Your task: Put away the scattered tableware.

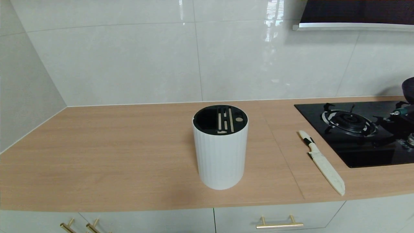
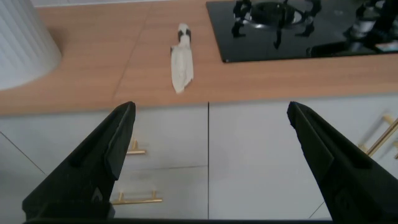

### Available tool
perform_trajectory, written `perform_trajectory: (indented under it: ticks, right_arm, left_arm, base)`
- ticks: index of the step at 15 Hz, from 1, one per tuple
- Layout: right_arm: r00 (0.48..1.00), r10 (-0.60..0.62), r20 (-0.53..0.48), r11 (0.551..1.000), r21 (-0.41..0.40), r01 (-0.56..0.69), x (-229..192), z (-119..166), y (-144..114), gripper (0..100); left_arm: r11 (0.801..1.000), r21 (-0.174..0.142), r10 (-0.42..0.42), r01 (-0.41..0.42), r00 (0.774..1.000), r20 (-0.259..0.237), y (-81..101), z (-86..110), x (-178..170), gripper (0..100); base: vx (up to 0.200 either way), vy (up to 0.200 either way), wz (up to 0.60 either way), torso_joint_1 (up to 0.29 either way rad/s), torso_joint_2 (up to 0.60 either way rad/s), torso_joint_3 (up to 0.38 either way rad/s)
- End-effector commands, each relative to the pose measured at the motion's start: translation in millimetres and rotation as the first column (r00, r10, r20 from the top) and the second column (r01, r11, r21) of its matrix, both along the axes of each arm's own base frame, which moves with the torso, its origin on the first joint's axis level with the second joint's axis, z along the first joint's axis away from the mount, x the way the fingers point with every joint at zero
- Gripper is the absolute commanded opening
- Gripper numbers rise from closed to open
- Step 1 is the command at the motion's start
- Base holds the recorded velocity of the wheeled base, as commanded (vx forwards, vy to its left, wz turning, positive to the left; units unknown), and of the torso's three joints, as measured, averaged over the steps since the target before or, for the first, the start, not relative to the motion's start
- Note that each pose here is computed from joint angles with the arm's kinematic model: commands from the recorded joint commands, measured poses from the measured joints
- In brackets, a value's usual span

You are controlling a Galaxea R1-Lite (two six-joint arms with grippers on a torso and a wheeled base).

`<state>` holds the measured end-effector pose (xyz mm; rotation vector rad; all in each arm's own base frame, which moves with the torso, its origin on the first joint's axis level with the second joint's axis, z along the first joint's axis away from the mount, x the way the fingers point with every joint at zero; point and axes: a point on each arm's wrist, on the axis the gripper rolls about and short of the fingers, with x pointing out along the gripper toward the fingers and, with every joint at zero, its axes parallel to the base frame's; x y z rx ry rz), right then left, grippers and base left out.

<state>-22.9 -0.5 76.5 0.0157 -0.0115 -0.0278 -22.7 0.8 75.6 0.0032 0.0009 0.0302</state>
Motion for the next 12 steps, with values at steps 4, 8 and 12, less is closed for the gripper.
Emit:
perform_trajectory:
  ticks: [4,8,12]
  right_arm:
    - [1.0,0.0,-0.001,1.0,0.0,0.0,0.1,0.1,0.0,100]
    - [1.0,0.0,-0.001,1.0,0.0,0.0,0.1,0.1,0.0,100]
    - [1.0,0.0,-0.001,1.0,0.0,0.0,0.1,0.1,0.0,100]
  left_arm:
    - [1.0,0.0,0.0,0.0,1.0,0.001,0.0,0.1,0.0,100]
    - [1.0,0.0,0.0,0.0,1.0,-0.001,0.0,0.1,0.1,100]
    - [1.0,0.0,0.0,0.0,1.0,0.001,0.0,0.1,0.0,100]
  base:
    - [0.0,0.0,0.0,0.262,-0.56,-0.309]
    - [0.0,0.0,0.0,0.264,-0.56,-0.3]
    - [0.0,0.0,0.0,0.139,-0.28,-0.149]
